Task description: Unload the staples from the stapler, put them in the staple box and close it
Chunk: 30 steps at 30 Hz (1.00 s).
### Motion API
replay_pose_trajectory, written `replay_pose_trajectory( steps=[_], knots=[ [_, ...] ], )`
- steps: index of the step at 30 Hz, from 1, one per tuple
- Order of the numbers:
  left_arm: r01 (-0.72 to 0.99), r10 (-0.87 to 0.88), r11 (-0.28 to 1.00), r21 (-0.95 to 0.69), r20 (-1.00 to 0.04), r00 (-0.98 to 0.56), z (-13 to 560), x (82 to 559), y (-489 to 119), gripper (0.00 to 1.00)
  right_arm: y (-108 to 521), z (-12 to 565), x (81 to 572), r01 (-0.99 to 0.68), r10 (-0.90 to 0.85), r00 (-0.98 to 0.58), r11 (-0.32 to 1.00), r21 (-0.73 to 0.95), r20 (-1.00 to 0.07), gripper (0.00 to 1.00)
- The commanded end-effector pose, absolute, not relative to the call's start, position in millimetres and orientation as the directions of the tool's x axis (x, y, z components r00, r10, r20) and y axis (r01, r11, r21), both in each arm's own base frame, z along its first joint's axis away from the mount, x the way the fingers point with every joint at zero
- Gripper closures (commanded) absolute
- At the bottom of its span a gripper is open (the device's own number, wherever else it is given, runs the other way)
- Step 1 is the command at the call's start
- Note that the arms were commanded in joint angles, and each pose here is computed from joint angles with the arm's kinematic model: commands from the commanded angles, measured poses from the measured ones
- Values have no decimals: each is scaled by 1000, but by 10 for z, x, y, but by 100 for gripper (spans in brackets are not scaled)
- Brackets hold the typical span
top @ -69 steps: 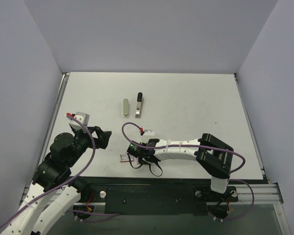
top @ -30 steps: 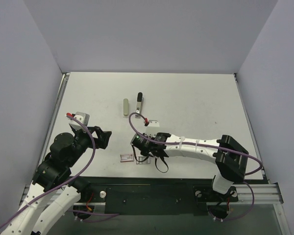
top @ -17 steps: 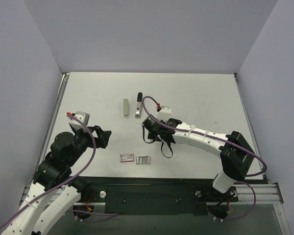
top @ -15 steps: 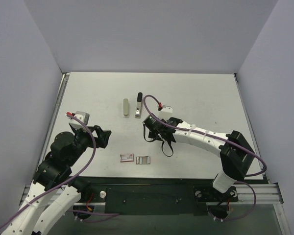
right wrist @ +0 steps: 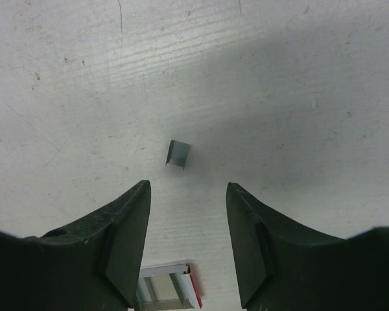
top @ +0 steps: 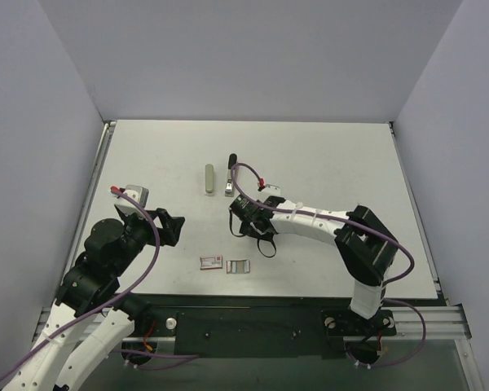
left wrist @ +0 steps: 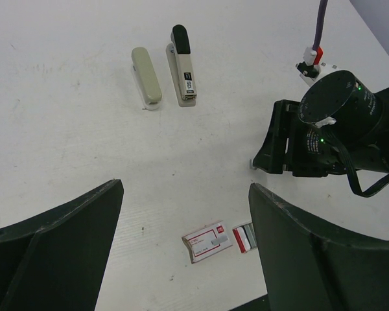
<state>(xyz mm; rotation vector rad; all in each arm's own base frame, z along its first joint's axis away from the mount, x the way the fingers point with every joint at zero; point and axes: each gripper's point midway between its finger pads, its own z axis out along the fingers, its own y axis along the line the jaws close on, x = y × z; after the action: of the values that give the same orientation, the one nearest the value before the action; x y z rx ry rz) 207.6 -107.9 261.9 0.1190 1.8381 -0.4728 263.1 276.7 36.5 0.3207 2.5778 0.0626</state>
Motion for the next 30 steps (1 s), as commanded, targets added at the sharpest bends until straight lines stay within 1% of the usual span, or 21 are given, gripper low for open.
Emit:
replay_pose_trajectory(
  steps=[1,11,15,30],
  knots=[
    [327,-177,906,-267,-944,-280,2739,2116,-1098,11,2817,388,2699,267,292,-817,956,123,-498,54],
    [328,-173,907,-264,-944,-280,2736,2118,-1099,11,2840,220,2750,295,309,-828,950,105,-468,55],
    [327,-175,907,-266,-943,-284,2725,2116,-1102,11,2860,177,2762,289,299,-835,953,95,-462,56],
    [325,-176,908,-265,-944,-279,2739,2115,-1091,11,2875,85,2755,261,265,-857,963,71,-442,75]
  ],
)
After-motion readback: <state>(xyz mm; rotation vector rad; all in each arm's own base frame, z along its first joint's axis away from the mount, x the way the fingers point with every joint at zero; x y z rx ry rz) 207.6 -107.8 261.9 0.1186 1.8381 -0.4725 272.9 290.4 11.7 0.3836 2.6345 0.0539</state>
